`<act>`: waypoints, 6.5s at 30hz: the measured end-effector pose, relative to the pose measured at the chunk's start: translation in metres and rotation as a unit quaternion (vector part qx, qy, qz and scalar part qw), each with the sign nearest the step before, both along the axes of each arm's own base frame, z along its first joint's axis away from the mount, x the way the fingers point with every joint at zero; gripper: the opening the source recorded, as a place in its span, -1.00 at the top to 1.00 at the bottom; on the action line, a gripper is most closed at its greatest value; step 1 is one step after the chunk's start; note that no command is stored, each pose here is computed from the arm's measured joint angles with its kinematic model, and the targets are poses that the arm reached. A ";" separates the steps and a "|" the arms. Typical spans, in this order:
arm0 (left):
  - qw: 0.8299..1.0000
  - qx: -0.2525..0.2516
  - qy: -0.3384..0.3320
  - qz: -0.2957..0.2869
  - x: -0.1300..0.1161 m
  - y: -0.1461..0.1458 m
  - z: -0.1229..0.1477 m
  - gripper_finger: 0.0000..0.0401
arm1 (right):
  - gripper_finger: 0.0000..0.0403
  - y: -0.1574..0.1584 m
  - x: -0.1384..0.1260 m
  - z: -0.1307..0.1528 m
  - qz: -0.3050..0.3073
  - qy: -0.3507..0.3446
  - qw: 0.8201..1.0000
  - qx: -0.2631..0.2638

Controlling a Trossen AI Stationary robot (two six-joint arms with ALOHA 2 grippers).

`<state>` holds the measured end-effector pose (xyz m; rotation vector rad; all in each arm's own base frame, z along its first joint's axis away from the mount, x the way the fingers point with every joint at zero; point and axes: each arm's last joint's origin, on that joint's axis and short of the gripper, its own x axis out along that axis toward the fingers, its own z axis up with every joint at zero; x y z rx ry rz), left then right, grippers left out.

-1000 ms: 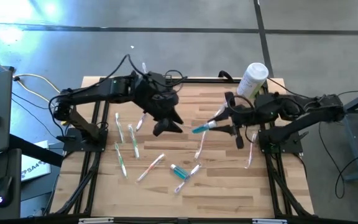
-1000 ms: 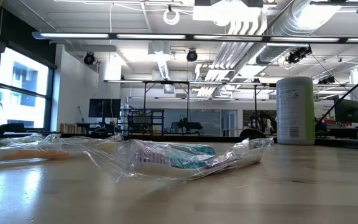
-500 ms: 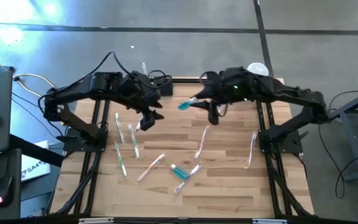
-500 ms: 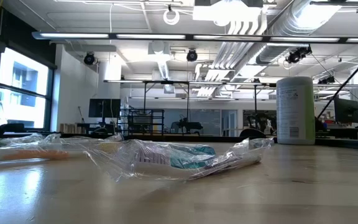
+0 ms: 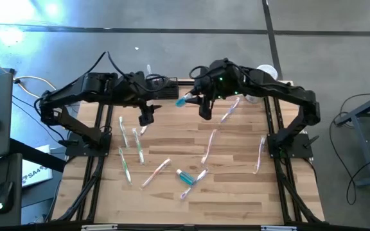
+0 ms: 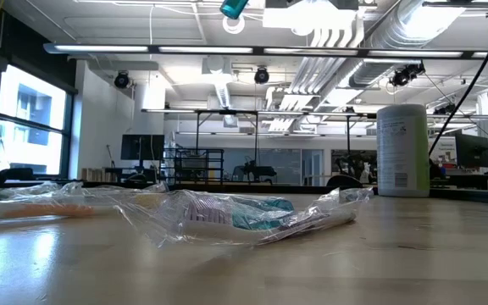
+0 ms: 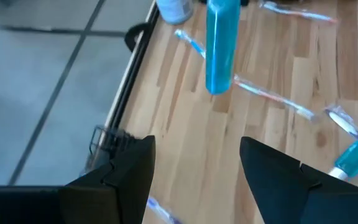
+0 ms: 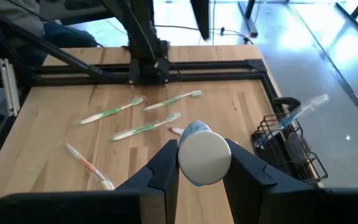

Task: Pick & Place toothbrushing station
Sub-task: Put the top blue mouthwash into the black wire organizer

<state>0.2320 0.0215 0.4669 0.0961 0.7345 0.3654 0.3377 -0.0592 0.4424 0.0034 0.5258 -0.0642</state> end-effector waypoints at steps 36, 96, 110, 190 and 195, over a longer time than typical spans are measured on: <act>0.989 -0.075 -0.025 -0.126 0.066 0.021 -0.024 -0.12 | 0.57 0.022 0.004 0.002 0.005 -0.005 1.000 -0.020; 0.939 -0.039 -0.298 -0.167 0.042 0.012 0.046 0.66 | -0.07 0.047 -0.026 0.064 -0.017 -0.218 0.976 -0.018; 0.940 -0.043 -0.290 -0.177 0.051 0.012 0.041 0.66 | 0.27 0.045 -0.022 0.062 0.005 -0.218 0.976 -0.027; 0.969 -0.026 -0.204 -0.140 0.078 0.019 0.010 0.48 | 0.66 0.030 -0.024 0.014 -0.015 0.017 0.998 -0.058; 0.970 -0.036 -0.188 -0.149 0.085 0.019 0.003 0.27 | 0.66 0.030 -0.024 0.013 -0.014 0.020 0.998 -0.057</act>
